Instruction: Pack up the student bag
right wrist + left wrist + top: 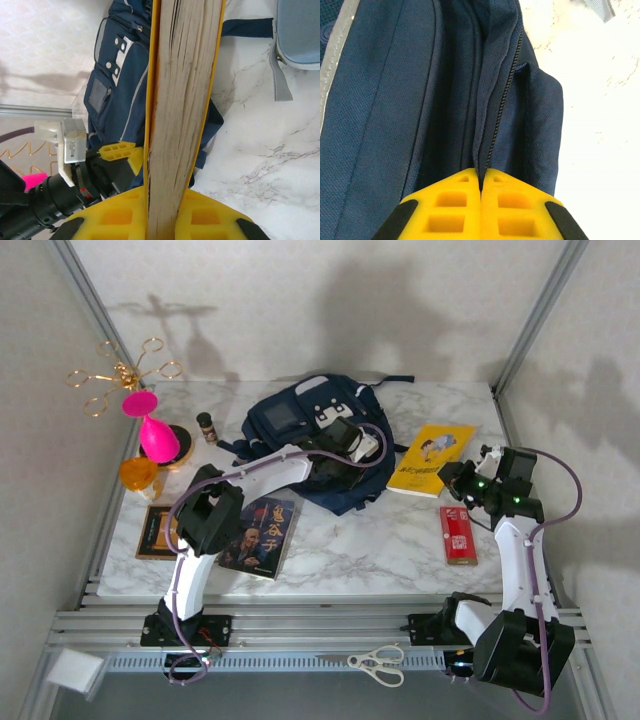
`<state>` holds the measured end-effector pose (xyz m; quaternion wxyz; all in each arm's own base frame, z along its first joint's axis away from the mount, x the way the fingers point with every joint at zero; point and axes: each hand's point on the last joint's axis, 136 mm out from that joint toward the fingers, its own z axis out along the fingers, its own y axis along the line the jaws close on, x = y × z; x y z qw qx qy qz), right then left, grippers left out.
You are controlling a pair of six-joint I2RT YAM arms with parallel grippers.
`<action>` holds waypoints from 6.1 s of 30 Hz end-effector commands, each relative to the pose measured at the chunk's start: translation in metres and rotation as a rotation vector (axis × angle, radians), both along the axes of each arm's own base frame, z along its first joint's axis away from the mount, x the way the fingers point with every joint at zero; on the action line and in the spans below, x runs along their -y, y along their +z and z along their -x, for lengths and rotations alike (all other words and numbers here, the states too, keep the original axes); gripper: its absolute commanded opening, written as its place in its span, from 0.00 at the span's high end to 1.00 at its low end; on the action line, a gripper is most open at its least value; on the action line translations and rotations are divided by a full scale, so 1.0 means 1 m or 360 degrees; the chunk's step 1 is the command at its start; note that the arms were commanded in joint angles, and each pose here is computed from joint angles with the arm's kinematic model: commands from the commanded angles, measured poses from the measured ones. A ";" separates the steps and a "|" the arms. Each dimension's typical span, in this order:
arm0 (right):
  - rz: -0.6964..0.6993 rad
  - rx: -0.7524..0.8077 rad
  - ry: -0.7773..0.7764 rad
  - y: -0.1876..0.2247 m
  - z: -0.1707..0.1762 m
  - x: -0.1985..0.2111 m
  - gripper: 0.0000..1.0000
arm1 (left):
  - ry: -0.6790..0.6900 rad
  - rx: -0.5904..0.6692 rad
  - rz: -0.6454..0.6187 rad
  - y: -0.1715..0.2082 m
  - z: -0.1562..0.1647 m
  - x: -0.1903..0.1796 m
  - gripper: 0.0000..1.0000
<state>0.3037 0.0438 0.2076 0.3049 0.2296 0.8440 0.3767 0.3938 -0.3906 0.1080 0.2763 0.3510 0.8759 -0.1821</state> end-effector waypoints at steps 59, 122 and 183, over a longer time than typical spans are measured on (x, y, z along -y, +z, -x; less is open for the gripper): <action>-0.0160 -0.0057 0.0340 -0.053 0.007 -0.046 1.00 | -0.0077 -0.0193 0.0255 0.018 0.025 0.012 0.70; -0.0159 -0.0021 0.0351 -0.045 0.008 -0.046 1.00 | 0.0066 -0.0044 0.0266 0.028 -0.006 -0.002 0.91; -0.0164 -0.0020 0.0347 -0.045 0.009 -0.047 1.00 | 0.0060 -0.0081 0.0330 0.022 -0.014 -0.007 0.81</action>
